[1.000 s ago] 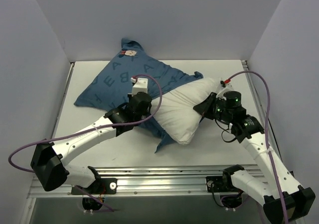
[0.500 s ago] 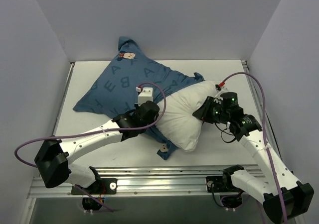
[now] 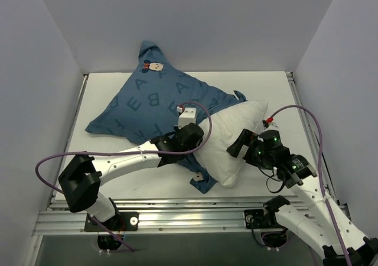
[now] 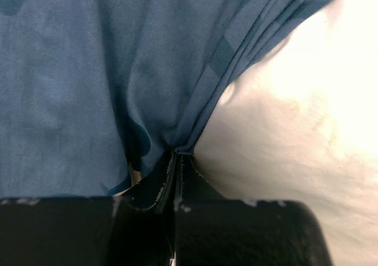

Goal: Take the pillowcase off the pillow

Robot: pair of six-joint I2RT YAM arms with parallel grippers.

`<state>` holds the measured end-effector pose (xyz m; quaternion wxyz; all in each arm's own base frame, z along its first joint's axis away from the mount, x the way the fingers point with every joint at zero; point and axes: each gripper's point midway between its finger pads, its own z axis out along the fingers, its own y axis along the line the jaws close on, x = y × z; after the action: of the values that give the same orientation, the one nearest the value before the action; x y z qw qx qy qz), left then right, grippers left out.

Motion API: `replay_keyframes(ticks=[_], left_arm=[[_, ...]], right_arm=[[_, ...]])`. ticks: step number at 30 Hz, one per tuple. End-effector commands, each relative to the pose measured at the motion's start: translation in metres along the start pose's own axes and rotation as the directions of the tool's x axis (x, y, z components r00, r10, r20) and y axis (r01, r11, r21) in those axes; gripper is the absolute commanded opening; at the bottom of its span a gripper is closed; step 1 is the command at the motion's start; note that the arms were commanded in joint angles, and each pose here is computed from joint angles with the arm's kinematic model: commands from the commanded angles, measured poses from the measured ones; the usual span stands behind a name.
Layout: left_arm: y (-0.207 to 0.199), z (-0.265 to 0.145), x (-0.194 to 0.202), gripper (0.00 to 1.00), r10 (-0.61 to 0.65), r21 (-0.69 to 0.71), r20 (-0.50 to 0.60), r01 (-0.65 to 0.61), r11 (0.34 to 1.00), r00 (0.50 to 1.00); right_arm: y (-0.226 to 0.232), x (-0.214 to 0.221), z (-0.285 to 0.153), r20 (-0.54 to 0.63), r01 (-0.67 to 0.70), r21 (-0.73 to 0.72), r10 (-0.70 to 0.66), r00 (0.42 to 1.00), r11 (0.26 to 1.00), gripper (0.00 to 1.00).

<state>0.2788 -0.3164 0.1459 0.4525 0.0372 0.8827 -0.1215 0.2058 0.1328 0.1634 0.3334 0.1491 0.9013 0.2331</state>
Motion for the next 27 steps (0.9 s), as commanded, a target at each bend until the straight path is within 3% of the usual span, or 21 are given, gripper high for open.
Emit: replay_keyframes(ticks=[1,8,16,19,23,27], left_arm=[[-0.030,0.003,0.007,0.02,-0.022,0.084,-0.044,0.025,0.996,0.999],[-0.039,0.009,0.000,0.02,-0.031,0.086,-0.032,0.034,0.996,0.999],[-0.037,0.006,0.004,0.02,-0.034,0.091,-0.044,0.038,0.995,0.998],[-0.030,0.004,0.011,0.02,-0.034,0.080,-0.054,0.038,0.996,0.998],[-0.018,0.003,0.017,0.02,-0.030,0.049,-0.059,0.033,0.998,0.998],[0.001,-0.004,0.021,0.02,-0.005,-0.004,-0.065,0.005,1.000,0.998]], right_arm=[[-0.011,0.025,-0.005,-0.053,-0.081,0.006,0.081,0.995,0.997,1.00],[0.001,0.056,0.007,-0.163,-0.095,-0.092,0.079,0.983,0.991,1.00],[0.007,0.059,0.047,-0.119,-0.091,-0.122,0.077,0.990,0.988,0.99],[0.030,0.051,0.057,-0.114,-0.086,-0.200,0.064,0.991,0.976,0.79],[0.076,0.019,0.056,-0.063,-0.003,-0.273,-0.015,0.998,0.962,0.00],[0.121,-0.037,0.031,0.070,0.072,-0.323,-0.052,0.996,0.943,0.00]])
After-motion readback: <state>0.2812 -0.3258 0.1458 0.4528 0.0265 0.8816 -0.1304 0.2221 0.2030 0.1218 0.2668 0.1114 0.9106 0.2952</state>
